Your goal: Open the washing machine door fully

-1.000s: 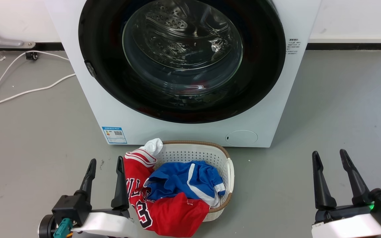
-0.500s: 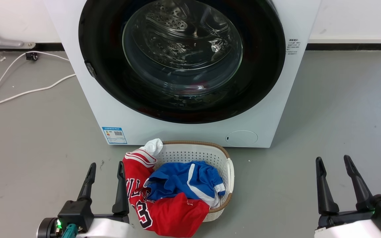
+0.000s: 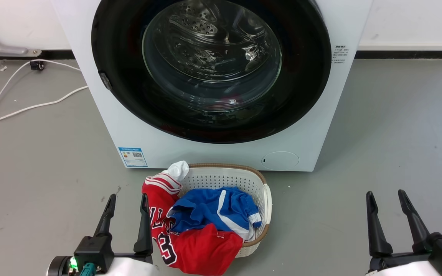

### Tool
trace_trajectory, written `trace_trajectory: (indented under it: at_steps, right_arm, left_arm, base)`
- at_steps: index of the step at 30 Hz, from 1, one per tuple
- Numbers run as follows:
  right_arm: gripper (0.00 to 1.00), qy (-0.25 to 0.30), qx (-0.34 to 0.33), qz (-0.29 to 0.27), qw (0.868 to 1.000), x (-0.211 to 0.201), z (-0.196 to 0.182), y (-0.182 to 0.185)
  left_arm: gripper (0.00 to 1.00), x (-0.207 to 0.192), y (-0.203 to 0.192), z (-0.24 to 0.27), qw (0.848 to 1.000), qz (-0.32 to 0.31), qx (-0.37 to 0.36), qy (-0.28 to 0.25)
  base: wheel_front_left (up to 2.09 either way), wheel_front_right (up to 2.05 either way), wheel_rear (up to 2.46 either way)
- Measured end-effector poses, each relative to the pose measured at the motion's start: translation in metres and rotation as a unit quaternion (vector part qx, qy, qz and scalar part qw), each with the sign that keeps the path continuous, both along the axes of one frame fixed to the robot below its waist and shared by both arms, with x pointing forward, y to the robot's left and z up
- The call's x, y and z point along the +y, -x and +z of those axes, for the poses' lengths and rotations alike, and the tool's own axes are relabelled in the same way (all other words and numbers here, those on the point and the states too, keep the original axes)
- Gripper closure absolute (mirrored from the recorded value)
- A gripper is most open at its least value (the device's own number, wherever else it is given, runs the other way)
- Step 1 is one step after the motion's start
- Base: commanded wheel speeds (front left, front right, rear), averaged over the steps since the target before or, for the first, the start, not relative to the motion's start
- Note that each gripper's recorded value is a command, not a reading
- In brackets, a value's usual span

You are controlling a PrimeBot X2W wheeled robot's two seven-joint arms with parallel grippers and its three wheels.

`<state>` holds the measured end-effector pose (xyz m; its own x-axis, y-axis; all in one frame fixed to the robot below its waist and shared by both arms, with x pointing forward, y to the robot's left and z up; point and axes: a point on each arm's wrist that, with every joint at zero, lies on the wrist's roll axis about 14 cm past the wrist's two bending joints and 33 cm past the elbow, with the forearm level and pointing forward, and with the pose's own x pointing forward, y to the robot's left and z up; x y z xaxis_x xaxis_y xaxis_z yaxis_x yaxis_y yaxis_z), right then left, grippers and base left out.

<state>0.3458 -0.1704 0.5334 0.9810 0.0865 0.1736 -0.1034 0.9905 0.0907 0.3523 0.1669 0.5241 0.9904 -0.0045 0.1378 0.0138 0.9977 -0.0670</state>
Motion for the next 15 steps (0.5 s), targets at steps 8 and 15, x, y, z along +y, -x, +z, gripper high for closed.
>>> trace_trajectory:
  at_steps: [8, 15]
  right_arm:
    - [0.00, -0.004, 0.009, -0.001, 1.000, -0.0007, -0.0059, 0.0013]
    - [0.00, -0.004, 0.011, 0.000, 1.000, -0.0003, -0.0072, 0.0011]
  left_arm:
    - [0.00, 0.0000, 0.0006, -0.0047, 1.000, 0.001, 0.007, 0.002]
    - [0.00, 0.0011, 0.0016, -0.0075, 1.000, 0.004, 0.012, 0.003]
  base:
    - [0.00, 0.00, 0.00]
    - [0.00, 0.00, 0.00]
